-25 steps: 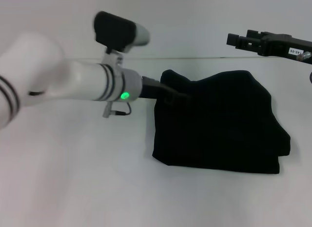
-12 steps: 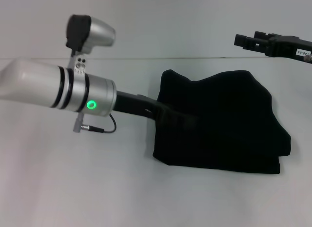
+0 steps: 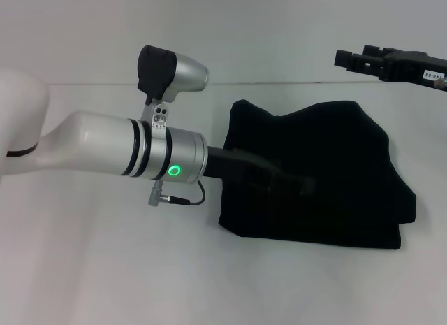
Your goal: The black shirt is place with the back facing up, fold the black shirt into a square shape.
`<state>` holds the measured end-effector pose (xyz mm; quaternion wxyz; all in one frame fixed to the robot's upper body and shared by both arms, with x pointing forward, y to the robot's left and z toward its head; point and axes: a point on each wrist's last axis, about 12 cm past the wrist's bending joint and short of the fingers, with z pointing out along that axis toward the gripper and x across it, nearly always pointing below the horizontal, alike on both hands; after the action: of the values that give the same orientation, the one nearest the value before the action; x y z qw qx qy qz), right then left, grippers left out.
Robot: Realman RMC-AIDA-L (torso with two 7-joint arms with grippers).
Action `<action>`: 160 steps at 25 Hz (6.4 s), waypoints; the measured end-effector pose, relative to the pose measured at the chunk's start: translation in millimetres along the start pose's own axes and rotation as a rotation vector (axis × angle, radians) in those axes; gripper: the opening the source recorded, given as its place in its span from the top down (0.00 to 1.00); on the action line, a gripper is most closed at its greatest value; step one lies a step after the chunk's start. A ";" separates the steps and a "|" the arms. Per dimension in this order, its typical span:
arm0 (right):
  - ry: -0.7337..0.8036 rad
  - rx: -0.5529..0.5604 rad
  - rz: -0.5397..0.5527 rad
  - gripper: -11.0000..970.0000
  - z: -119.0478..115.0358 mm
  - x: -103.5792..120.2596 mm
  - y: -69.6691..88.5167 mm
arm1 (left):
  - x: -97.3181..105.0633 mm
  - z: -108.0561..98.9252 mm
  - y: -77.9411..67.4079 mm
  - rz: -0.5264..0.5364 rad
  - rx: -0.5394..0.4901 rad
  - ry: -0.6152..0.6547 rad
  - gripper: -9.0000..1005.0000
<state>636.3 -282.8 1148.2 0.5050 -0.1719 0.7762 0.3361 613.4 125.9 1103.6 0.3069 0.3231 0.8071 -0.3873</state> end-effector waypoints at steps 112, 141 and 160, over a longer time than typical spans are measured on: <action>0.020 -0.006 -0.028 0.18 10.3 -5.4 4.6 | 48.9 -29.8 28.7 -0.482 -0.074 0.080 0.13; 0.017 0.005 -0.027 0.22 10.6 -5.4 3.5 | 48.2 -30.2 31.6 -0.474 -0.101 0.083 0.93; 0.017 0.004 -0.022 0.24 11.6 -4.3 4.4 | 58.1 -49.7 34.2 -0.488 -0.082 0.056 0.94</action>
<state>643.2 -272.0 1150.5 0.5025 -0.1825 0.7790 0.3276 592.1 200.1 1071.2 0.1949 0.1166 0.8843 -0.4079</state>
